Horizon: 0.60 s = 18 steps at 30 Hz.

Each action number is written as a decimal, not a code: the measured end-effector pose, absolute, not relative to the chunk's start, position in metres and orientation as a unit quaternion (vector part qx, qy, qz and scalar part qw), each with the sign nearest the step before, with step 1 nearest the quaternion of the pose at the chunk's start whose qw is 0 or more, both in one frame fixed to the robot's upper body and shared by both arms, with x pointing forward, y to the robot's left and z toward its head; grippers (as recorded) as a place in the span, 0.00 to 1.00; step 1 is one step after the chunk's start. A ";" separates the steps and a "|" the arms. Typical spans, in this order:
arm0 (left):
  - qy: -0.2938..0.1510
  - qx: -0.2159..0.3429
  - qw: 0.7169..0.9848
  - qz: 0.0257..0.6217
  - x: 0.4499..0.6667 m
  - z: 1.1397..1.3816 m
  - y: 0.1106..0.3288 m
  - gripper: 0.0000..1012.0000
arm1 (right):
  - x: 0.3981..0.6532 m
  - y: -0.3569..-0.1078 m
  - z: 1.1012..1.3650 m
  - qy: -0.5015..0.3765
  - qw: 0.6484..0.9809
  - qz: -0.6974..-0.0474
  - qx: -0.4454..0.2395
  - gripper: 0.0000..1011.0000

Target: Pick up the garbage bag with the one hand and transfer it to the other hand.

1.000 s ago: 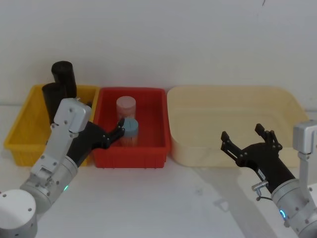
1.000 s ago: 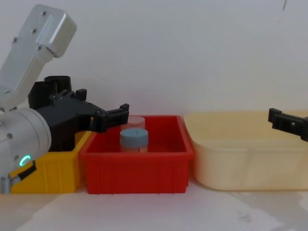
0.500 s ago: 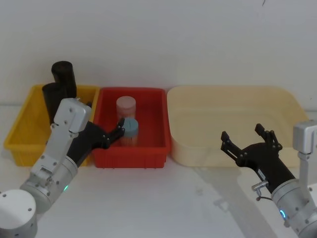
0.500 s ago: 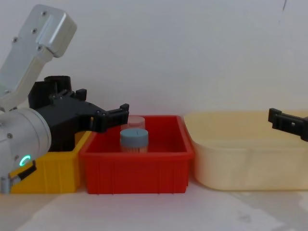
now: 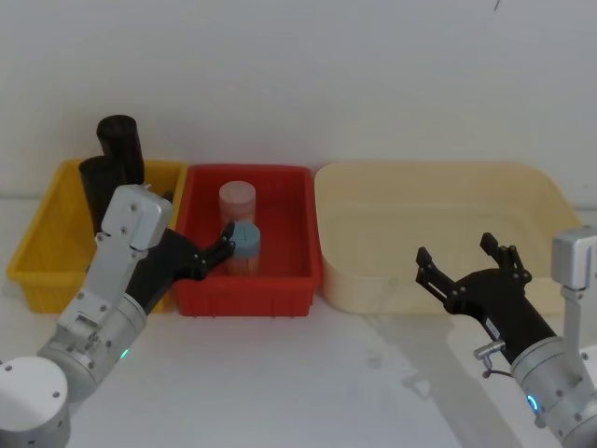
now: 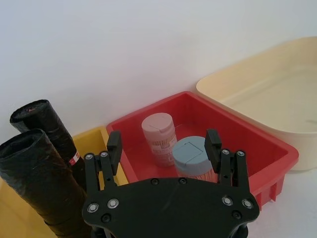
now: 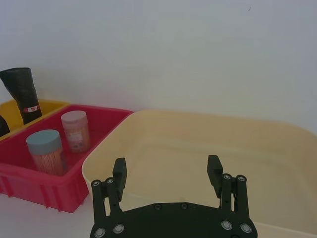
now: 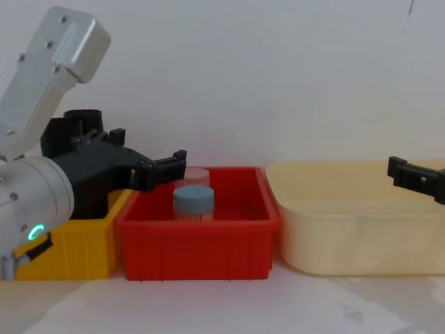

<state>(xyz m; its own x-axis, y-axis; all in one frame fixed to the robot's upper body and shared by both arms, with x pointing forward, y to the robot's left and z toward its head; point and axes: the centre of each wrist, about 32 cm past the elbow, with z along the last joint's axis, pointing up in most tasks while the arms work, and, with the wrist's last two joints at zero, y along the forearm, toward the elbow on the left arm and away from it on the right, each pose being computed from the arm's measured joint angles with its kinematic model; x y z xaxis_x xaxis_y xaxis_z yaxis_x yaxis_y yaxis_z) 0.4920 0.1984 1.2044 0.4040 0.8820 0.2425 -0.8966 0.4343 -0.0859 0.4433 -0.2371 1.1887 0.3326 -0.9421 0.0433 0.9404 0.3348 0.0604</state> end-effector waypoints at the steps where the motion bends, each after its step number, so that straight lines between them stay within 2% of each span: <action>1: -0.126 0.029 0.837 0.531 0.492 1.204 0.198 0.99 | 0.443 -0.237 1.189 -0.035 0.816 -0.577 0.012 0.99; 18: -0.126 0.029 0.837 0.531 0.492 1.204 0.198 0.99 | 0.443 -0.237 1.189 -0.035 0.816 -0.577 0.012 0.99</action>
<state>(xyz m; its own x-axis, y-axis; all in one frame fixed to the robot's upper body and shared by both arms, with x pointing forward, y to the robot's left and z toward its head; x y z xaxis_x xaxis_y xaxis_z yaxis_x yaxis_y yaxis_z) 0.4920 0.1984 1.2044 0.4040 0.8820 0.2425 -0.8966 0.4344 -0.0860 0.4433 -0.2371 1.1887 0.3326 -0.9421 0.0432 0.9404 0.3348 0.0603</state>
